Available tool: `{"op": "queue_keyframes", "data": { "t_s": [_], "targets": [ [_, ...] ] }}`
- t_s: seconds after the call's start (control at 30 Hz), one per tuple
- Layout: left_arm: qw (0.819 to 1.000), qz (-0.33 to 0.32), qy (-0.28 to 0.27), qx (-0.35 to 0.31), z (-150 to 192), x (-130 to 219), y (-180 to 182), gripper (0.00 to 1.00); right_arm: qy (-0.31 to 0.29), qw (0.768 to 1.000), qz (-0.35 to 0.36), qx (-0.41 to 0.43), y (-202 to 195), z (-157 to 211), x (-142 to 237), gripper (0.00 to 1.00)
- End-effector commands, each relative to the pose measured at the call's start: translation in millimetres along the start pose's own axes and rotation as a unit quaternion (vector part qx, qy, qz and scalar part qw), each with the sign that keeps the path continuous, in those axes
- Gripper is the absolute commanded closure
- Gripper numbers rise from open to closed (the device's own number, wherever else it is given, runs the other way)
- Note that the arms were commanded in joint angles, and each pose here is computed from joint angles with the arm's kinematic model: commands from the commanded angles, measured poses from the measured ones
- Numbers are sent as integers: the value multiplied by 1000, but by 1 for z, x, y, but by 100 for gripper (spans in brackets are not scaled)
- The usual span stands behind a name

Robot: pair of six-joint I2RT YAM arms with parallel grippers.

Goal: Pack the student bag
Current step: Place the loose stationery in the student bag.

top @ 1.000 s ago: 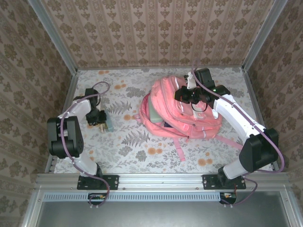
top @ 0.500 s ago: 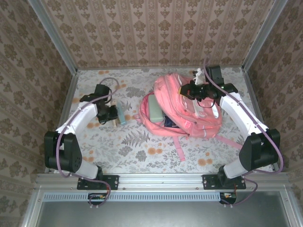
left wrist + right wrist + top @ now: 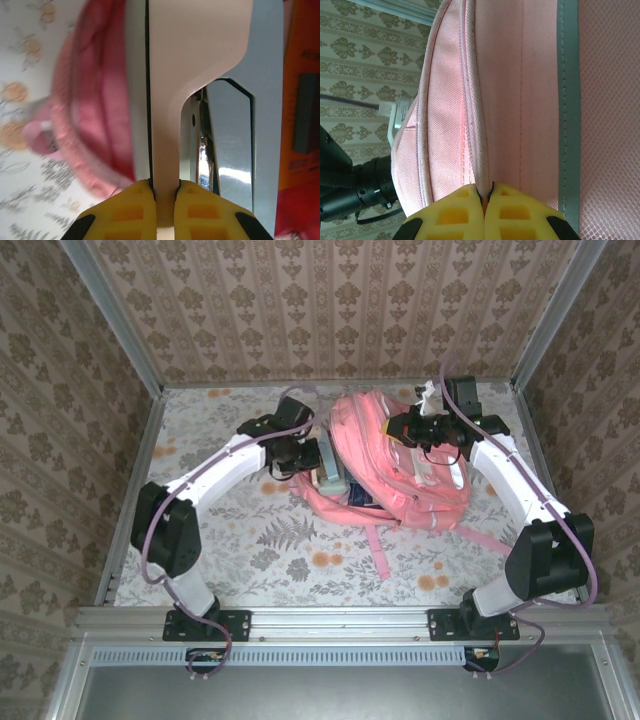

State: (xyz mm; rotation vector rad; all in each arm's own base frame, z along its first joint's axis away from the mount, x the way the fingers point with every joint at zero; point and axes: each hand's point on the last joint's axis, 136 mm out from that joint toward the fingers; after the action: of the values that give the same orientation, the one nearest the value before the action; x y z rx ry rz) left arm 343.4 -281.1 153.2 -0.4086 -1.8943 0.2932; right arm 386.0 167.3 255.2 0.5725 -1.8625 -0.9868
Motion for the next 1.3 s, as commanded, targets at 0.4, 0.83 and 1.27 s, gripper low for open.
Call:
{"op": "queue_keyframes", "data": {
  "t_s": [0.4, 0.83, 1.27],
  "targets": [
    [1000, 5, 23, -10, -36, -48, 27, 100, -2, 999, 0, 33, -2, 15, 9, 99],
    [996, 4, 90, 3, 64, -78, 26, 100, 2, 995, 81, 61, -31, 14, 11, 89],
    [997, -8, 74, -28, 90, -56, -12, 100, -35, 990, 135, 37, -57, 47, 43, 68]
  ]
}}
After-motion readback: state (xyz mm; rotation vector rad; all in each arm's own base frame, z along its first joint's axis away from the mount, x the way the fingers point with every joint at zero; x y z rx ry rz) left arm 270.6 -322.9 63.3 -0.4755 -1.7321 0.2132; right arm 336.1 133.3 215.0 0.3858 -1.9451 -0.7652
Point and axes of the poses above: each hand's point on the last joint's axis, 136 mm out from that joint toward the fingers, its own x axis back along the fingers, its own y axis along the line the jaws close on, z = x × y, and after that the axes turned 5 degrees about -x, right-handed
